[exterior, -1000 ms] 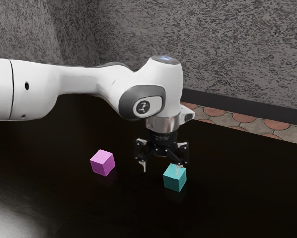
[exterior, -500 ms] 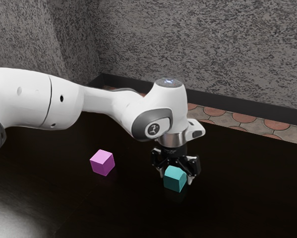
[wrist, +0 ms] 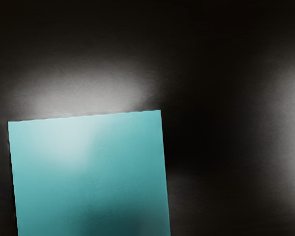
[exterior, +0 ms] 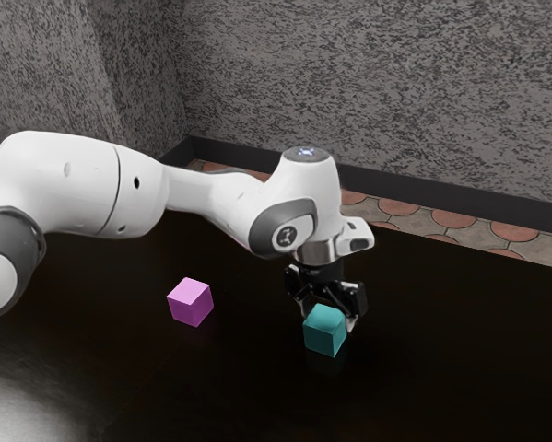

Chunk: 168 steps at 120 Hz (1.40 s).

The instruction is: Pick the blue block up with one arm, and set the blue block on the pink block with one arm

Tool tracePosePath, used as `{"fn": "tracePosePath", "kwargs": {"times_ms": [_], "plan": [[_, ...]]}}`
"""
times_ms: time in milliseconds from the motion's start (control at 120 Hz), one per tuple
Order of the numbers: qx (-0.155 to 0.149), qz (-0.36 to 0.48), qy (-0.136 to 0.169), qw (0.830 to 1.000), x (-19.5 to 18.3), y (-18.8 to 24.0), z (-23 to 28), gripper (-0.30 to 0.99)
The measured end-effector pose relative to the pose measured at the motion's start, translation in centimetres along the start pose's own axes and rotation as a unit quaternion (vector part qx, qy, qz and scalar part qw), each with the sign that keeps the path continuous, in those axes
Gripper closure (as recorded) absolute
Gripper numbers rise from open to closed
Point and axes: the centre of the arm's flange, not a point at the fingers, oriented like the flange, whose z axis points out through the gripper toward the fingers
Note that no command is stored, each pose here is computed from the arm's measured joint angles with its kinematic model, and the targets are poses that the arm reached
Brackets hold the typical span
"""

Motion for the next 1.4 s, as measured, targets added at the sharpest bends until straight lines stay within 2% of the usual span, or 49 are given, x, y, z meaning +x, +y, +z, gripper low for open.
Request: {"fn": "tracePosePath", "kwargs": {"times_ms": [200, 500, 775, 1400], "plan": [[0.001, 0.018, -0.009, 1.000, 0.9, -2.3, 1.6, 0.00], [0.000, 0.053, -0.011, 0.999, 1.5, -2.3, 2.6, 0.00], [0.019, 0.089, -0.005, 0.996, 1.6, -2.4, 4.1, 0.00], [0.013, 0.110, 0.002, 0.994, 2.3, -2.1, 6.2, 0.02]]}}
